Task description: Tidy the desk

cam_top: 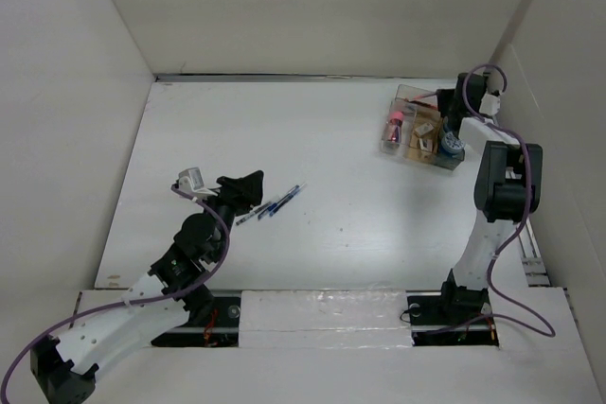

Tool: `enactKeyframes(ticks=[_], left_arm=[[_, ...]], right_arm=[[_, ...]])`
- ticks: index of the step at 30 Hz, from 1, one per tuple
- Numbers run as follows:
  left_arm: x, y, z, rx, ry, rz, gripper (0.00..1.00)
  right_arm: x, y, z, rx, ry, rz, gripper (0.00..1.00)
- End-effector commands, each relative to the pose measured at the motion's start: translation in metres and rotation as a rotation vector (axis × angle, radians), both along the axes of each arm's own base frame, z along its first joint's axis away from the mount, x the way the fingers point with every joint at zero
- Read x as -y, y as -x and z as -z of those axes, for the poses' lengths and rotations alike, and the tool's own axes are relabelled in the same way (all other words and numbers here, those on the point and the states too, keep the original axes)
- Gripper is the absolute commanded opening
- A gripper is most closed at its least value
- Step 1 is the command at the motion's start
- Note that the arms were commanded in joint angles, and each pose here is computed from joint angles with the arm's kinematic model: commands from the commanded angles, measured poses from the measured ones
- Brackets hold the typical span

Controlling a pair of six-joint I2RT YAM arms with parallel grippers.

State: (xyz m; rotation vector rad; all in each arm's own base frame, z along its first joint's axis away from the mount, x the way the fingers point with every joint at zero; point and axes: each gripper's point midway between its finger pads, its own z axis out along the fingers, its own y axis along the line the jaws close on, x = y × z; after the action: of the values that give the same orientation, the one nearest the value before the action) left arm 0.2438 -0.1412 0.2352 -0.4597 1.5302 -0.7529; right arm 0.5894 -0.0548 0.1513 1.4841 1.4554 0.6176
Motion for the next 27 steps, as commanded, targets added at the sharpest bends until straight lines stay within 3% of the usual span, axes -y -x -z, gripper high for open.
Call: enactKeyframes(ticks=[1,12,27], left_arm=[[0.001,-0.001,-0.013,0.040,0.026,0.006,0.64],[-0.001,-0.003,-0.009,0.025,0.011,-0.014,0.64],[0.001,-0.006,-0.006,0.020,0.000,-0.019,0.64]], right_arm=[[0.016,-0.008,-0.032,0.100,-0.019,0.107,0.02],[0.051,-0.007,-0.006,0.036,0.032,0.245,0.08],[0.057,-0.013,0.013,-0.020,0.074,0.228,0.33]])
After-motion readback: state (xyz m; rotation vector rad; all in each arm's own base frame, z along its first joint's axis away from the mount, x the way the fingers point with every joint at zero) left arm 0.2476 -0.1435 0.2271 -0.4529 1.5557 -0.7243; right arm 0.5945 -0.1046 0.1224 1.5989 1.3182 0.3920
